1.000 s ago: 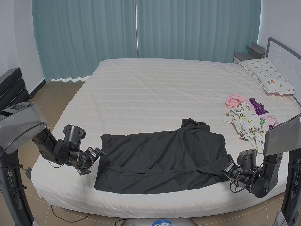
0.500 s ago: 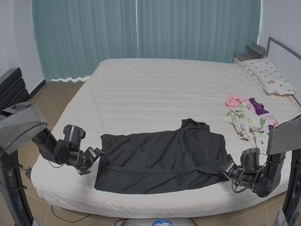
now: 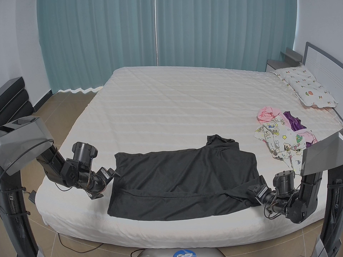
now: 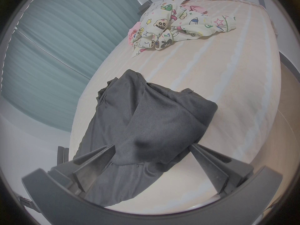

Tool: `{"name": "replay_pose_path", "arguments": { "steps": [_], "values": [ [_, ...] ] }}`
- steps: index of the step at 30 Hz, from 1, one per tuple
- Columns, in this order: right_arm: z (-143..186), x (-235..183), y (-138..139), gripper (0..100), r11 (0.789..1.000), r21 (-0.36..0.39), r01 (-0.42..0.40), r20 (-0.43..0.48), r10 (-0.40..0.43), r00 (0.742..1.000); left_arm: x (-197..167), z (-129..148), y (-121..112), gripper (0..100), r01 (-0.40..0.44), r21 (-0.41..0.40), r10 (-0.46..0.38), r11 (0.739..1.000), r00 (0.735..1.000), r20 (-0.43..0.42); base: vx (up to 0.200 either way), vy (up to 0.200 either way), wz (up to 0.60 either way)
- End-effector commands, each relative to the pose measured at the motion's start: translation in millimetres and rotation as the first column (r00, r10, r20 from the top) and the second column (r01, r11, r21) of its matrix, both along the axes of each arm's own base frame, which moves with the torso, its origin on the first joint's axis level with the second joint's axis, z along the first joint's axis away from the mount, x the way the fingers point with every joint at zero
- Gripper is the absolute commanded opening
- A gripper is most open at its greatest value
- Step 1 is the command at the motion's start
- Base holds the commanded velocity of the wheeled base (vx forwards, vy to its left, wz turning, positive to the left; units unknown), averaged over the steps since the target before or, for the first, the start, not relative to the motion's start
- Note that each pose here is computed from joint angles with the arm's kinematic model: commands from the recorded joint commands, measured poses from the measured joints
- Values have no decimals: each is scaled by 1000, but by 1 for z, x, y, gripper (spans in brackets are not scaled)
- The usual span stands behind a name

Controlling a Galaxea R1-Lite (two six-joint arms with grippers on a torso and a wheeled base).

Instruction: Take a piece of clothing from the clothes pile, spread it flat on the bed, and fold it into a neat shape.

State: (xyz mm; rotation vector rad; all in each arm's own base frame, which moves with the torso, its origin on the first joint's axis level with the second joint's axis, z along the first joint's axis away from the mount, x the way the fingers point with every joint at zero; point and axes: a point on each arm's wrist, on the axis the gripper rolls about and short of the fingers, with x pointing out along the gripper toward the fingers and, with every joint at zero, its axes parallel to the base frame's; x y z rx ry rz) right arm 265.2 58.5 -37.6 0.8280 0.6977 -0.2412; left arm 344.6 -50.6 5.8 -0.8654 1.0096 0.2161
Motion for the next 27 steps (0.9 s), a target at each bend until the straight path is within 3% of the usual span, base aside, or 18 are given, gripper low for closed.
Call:
{"name": "replay_pose_path", "arguments": {
  "steps": [1, 12, 13, 27],
  "values": [
    [-7, 5, 3, 100, 1000, 1, -2, -6, 2, 1000, 0, 0, 0, 100, -1, 0, 1, 1000, 1000, 0, 0, 0, 0],
    [-7, 9, 5, 100, 1000, -11, 18, 14, -18, 1000, 0, 0, 0, 100, -1, 0, 1, 1000, 1000, 0, 0, 0, 0],
    [-6, 8, 5, 0, 999, -18, 28, 17, -27, 999, 0, 0, 0, 100, -1, 0, 1, 1000, 1000, 0, 0, 0, 0],
    [10, 7, 6, 0, 998, -24, 50, 78, -48, 996, 0, 0, 0, 100, -1, 0, 1, 1000, 1000, 0, 0, 0, 0]
  ]
}}
